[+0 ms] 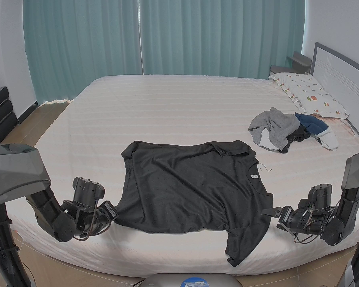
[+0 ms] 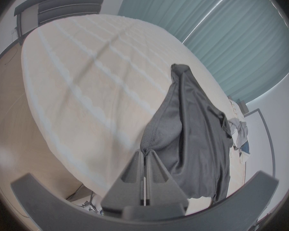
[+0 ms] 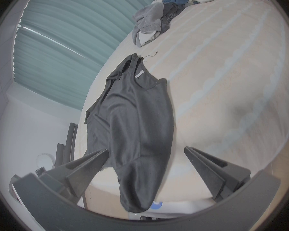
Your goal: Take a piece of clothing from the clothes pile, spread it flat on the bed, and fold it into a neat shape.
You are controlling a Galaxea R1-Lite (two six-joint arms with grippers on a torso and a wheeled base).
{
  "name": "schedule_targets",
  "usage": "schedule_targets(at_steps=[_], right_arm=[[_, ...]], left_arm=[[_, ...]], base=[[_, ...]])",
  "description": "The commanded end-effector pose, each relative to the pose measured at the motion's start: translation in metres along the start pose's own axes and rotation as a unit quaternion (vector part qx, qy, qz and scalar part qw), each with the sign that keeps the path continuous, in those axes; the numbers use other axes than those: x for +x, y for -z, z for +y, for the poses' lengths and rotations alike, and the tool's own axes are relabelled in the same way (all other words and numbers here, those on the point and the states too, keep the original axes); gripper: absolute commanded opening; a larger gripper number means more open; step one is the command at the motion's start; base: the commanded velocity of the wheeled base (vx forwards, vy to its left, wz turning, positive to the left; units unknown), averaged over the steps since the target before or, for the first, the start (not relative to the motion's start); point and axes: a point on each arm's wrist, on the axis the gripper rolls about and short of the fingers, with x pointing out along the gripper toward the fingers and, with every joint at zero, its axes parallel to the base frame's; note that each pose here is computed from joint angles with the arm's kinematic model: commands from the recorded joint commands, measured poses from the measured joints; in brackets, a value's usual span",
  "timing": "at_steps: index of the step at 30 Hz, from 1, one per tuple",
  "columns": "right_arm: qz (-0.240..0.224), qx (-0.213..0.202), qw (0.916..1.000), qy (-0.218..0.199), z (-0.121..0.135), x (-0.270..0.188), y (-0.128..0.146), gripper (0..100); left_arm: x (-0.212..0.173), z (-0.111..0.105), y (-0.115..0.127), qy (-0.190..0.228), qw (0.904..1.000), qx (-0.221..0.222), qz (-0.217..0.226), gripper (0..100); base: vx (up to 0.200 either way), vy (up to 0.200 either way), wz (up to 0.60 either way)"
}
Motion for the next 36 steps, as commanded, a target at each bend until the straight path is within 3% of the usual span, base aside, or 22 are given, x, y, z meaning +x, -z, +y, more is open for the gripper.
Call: schedule_targets(at_steps=[1,9,10,16,25,31,32,36], right_arm=[[-0.012,0.002,0.9998,0.018,-0.007,0.025,-0.006,100],[-0.047,-0.007,0.9985,0.026,-0.006,0.048,-0.02,100],[-0.047,-0.007,0.9985,0.025,-0.005,0.049,-0.02,0],[-0.077,-0.016,0.9968,0.008,0.005,0.06,-0.034,0],[-0.086,-0.022,0.9961,-0.001,0.025,0.073,-0.058,0],[-0.078,-0.03,0.9964,0.015,0.019,0.069,-0.059,0],[-0.073,-0.035,0.9965,0.021,0.012,0.065,-0.06,100],[-0.06,-0.045,0.9967,0.031,0.004,0.065,-0.054,100]], left_arm=[[-0.021,-0.004,-0.022,0.022,0.9989,-0.015,-0.038,0],[-0.032,-0.007,-0.034,0.038,0.9969,-0.025,-0.064,0],[-0.032,-0.008,-0.034,0.038,0.9969,-0.025,-0.065,0],[-0.031,-0.008,-0.046,0.033,0.9928,-0.041,-0.108,0],[-0.029,-0.001,-0.071,0.056,0.9822,-0.075,-0.163,0],[-0.023,0.006,-0.081,0.046,0.9799,-0.087,-0.174,0],[-0.022,0.009,-0.084,0.042,0.9793,-0.09,-0.176,0],[-0.017,0.012,-0.085,0.036,0.9797,-0.092,-0.175,0]], base=[[0.0,0.0,0.0],[0.0,0.0,0.0],[0.0,0.0,0.0],[0.0,0.0,0.0],[0.0,0.0,0.0],[0.0,0.0,0.0],[0.0,0.0,0.0],[0.0,0.0,0.0]])
